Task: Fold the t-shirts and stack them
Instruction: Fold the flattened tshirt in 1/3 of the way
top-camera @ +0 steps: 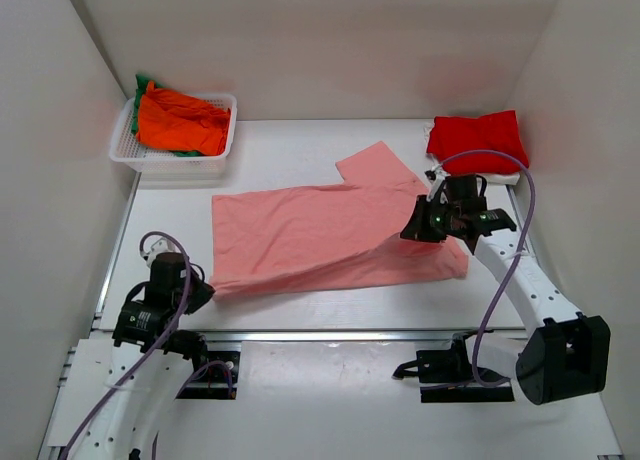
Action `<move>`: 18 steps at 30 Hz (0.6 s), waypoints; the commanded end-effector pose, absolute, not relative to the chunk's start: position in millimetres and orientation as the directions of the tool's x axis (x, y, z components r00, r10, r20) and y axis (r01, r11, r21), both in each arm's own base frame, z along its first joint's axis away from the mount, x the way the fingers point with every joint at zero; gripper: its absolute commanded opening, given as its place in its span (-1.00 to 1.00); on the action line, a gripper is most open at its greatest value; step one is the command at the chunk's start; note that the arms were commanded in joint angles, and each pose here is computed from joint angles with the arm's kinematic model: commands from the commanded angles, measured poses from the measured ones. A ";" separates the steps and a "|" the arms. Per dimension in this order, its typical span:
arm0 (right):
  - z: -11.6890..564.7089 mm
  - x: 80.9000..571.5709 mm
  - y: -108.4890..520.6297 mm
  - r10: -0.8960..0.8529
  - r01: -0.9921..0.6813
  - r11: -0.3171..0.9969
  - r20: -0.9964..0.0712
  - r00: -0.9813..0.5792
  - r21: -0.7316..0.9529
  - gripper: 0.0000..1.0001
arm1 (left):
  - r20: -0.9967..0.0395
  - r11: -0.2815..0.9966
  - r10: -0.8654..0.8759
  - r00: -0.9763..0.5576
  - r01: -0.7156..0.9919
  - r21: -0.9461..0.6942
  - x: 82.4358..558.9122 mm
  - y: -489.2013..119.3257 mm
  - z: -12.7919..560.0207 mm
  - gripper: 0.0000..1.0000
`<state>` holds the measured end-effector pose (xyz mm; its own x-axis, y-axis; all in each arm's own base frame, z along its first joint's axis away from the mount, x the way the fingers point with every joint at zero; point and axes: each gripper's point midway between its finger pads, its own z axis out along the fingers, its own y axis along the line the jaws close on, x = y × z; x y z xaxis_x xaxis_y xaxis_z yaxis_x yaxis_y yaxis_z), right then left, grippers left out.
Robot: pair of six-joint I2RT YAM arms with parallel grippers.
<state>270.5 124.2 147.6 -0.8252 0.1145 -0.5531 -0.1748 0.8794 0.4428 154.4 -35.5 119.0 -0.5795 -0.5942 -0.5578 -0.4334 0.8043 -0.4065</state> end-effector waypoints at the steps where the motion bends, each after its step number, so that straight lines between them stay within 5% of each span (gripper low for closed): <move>1: 161.0 271.3 132.9 0.056 -0.243 0.876 -0.589 -0.806 0.417 -0.99 | -0.511 0.785 -0.619 -0.597 -0.491 -0.378 139.9 -33.6 114.9 -1.00; 18: 215.6 223.6 123.4 -0.001 -0.313 0.878 -0.652 -0.758 0.363 -1.00 | -0.533 0.792 -0.610 -0.587 -0.473 -0.386 123.5 -27.6 140.7 -1.00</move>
<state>226.1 121.2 202.3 -0.7753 0.0075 -0.6316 -0.2846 0.8885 0.3599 128.1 -31.0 132.3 -0.5954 -0.6101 -0.5228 -0.4696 0.7922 -0.3898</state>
